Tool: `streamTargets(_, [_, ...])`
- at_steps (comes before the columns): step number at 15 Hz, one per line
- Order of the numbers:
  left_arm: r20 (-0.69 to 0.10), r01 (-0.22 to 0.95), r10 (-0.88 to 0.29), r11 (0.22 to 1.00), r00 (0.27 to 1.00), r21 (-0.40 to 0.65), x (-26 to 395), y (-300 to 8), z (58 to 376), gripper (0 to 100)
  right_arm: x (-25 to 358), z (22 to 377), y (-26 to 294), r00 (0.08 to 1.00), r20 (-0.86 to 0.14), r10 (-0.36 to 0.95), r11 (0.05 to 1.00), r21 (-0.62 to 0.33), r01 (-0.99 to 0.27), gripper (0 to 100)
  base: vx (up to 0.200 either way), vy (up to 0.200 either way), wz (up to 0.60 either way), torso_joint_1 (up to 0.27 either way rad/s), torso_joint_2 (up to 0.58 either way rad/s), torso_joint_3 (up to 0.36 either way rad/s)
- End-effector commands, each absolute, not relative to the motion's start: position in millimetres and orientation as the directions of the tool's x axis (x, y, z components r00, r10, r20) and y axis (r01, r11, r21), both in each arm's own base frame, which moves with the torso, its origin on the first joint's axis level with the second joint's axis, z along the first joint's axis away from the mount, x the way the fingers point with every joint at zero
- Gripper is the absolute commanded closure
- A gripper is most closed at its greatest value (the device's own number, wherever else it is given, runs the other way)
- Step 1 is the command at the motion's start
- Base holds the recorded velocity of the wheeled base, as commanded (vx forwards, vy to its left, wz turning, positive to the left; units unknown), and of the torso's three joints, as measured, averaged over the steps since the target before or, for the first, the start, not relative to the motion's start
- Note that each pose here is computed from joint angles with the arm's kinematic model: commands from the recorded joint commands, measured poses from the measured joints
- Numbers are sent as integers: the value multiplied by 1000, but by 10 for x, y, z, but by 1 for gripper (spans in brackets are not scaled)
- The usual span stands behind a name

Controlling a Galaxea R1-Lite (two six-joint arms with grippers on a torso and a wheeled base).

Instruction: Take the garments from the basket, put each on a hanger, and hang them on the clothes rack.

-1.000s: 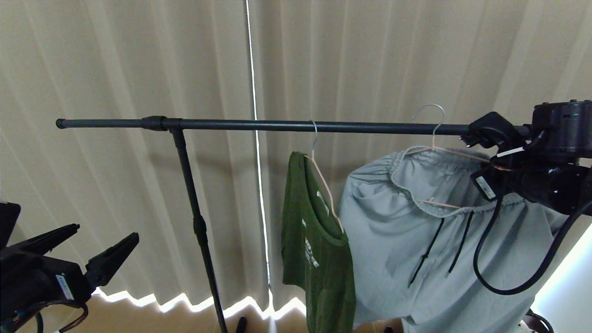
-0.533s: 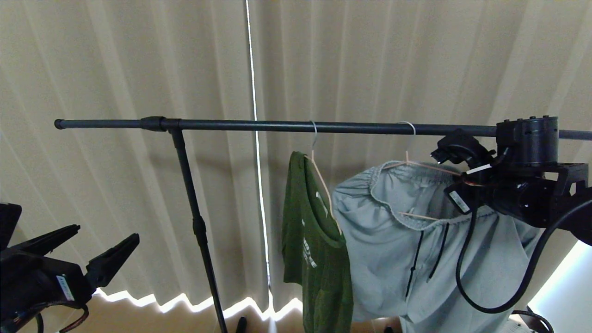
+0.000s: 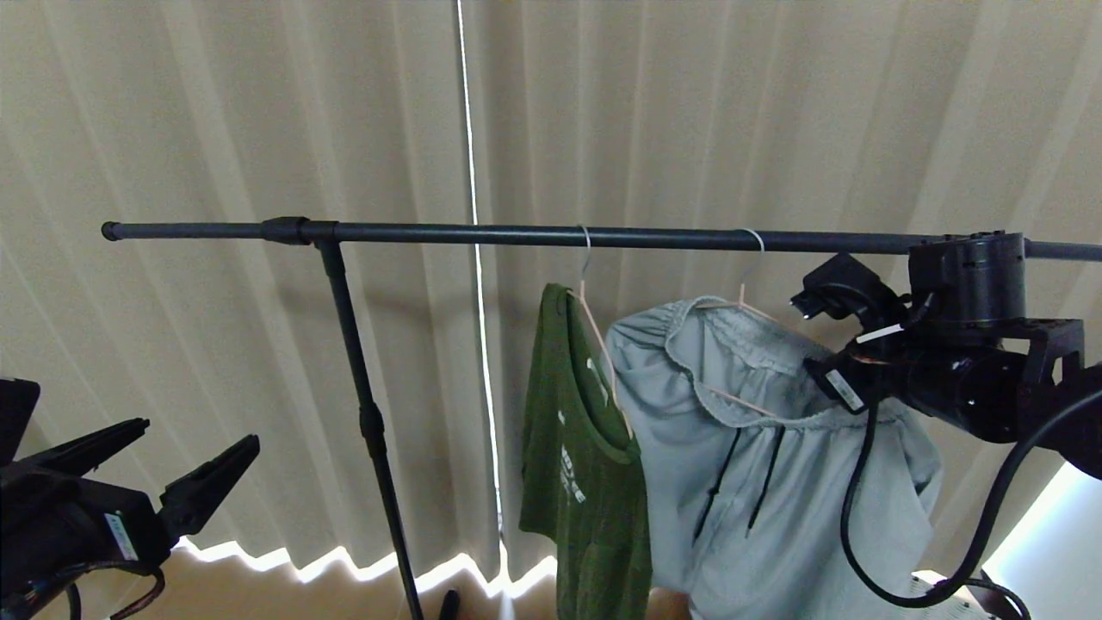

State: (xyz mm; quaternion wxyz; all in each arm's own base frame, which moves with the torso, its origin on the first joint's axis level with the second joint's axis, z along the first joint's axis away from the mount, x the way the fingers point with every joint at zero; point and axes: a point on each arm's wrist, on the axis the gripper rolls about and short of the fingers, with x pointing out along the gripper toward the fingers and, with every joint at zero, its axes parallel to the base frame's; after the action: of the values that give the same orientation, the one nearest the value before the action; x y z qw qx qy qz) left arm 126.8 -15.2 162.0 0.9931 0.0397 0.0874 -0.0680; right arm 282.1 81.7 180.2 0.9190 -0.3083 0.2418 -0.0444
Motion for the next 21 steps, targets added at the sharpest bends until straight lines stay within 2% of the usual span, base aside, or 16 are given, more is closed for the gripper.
streamTargets(1, [-177, 142, -128, 988, 976, 67, 1268, -152, 1622, 0, 2776, 1742, 821, 887, -411, -211, 820, -568, -68, 0, 0, 0, 0, 0, 0, 0])
streamTargets(5, [-165, 141, -128, 988, 978, 67, 1246, -149, 1638, 0, 2706, 1580, 864, 941, -336, -31, 860, -489, -146, 0, 0, 0, 0, 0, 0, 0])
streamTargets(7, [-139, 138, -127, 988, 982, 68, 1191, -141, 1663, 0, 2632, 1510, 872, 954, -272, 126, 866, -439, -240, 0, 0, 0, 0, 0, 0, 0])
streamTargets(9, [-115, 130, -122, 989, 986, 67, 1098, -125, 1657, 0, 2545, 1481, 852, 961, -201, 191, 868, -422, -261, 0, 0, 0, 0, 0, 0, 0])
streamTargets(12, [-63, 83, -80, 995, 995, 59, 959, -68, 1675, 0, 2436, 1546, 822, 972, -47, 231, 884, -408, -230, 0, 0, 0, 0, 0, 0, 0])
streamTargets(14, [-66, 39, -35, 998, 997, 58, 865, -25, 1593, 0, 2343, 1603, 790, 972, 38, 232, 897, -396, -199, 0, 0, 0, 0, 0, 0, 0])
streamTargets(16, [-34, -65, 67, 996, 997, 59, 749, 56, 1563, 0, 2136, 1696, 718, 965, 129, 230, 912, -376, -167, 0, 0, 0, 0, 0, 0, 0])
streamTargets(18, [17, -117, 116, 991, 993, 61, 704, 88, 1639, 0, 1907, 1808, 639, 956, 188, 225, 919, -367, -144, 0, 0, 0, 0, 0, 0, 0])
streamTargets(21, [104, -117, 110, 991, 989, 65, 527, 63, 1666, 0, 1477, 1816, 489, 949, 227, 221, 923, -362, -128, 0, 0, 0, 0, 0, 0, 0])
